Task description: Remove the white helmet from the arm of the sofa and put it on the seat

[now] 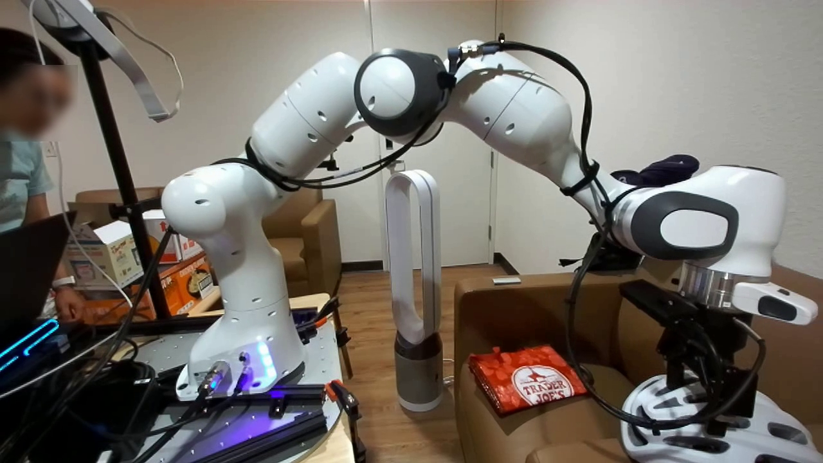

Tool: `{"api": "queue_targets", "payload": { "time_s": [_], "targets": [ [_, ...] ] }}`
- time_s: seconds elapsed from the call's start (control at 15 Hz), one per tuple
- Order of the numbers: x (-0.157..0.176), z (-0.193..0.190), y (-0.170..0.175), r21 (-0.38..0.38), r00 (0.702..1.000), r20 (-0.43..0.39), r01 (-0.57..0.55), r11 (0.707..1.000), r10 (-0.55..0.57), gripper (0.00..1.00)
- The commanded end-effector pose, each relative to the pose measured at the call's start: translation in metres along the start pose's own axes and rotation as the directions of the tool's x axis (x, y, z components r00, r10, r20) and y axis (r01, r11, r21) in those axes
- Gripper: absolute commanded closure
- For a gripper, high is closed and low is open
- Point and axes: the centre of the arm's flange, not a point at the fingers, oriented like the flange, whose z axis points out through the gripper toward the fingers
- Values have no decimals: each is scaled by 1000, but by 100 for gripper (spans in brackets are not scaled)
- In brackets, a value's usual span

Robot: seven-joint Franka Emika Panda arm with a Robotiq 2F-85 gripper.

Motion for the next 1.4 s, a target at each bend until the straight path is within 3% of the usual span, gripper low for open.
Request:
{"api": "queue_targets", "payload": {
  "time_s": [0.0, 0.13, 0.33, 0.47, 0.93, 1.33],
  "targets": [
    [13, 1, -12, 42, 997, -21, 70, 997, -70, 25],
    [16, -15, -15, 45, 995, -27, 94, 995, -93, 32],
    [16, -22, -20, 56, 993, -46, 114, 992, -112, 55],
    [15, -25, -20, 63, 993, -52, 112, 992, -109, 64],
    [-2, -43, -22, 74, 989, -91, 119, 990, -113, 64],
    [-24, -77, -58, 89, 970, -158, 199, 976, -184, 64]
  ]
}}
